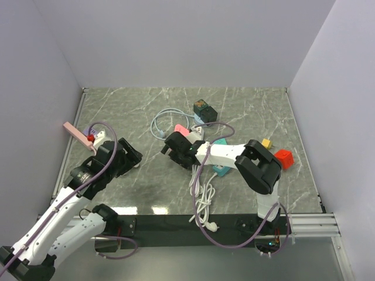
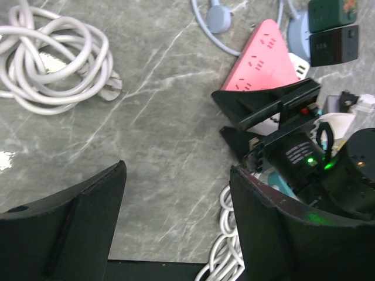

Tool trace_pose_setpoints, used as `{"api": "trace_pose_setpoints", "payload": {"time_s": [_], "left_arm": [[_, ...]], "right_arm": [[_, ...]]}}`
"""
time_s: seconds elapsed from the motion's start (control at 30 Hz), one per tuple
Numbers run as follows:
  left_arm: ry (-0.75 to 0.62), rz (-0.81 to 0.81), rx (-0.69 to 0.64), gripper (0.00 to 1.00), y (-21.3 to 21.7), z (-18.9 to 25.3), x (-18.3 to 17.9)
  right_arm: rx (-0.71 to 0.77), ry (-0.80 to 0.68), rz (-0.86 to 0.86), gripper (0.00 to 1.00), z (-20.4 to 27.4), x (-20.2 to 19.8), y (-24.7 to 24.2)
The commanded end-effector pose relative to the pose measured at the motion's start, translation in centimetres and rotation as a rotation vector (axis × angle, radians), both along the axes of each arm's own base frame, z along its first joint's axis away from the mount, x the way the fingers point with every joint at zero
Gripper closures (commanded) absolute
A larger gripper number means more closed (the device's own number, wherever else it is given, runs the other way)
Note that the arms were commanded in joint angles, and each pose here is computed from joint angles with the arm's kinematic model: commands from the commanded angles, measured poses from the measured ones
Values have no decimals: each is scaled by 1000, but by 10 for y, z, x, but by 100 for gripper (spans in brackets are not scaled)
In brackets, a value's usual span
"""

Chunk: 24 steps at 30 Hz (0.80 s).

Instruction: Pull the plug off the socket

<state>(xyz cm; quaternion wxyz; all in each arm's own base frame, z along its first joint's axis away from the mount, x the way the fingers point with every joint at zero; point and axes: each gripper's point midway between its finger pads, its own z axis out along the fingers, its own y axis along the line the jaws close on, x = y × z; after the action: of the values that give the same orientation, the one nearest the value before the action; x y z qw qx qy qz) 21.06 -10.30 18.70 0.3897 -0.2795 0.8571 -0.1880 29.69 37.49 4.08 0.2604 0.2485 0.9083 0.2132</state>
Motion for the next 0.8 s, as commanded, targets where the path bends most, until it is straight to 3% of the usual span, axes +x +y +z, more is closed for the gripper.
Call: {"api": "trace_pose_setpoints", "payload": {"time_s": [0.0,0.4,0.57,0.77], "left_arm": [[21,20,38,23,9,-5,-4],[48,-15,56,24,6,-8,-5],[39,-17,61,24,7,-5,-5],[25,-36,46,25,-1,-4,1]], "right_arm": [[20,-57,-102,5,7,19,3],[-50,-24,-394,5,-11,56,-33],[-67,-3,-444,14,-18,64,-55],[-67,-32,-377,27,-14,69,-64]]}}
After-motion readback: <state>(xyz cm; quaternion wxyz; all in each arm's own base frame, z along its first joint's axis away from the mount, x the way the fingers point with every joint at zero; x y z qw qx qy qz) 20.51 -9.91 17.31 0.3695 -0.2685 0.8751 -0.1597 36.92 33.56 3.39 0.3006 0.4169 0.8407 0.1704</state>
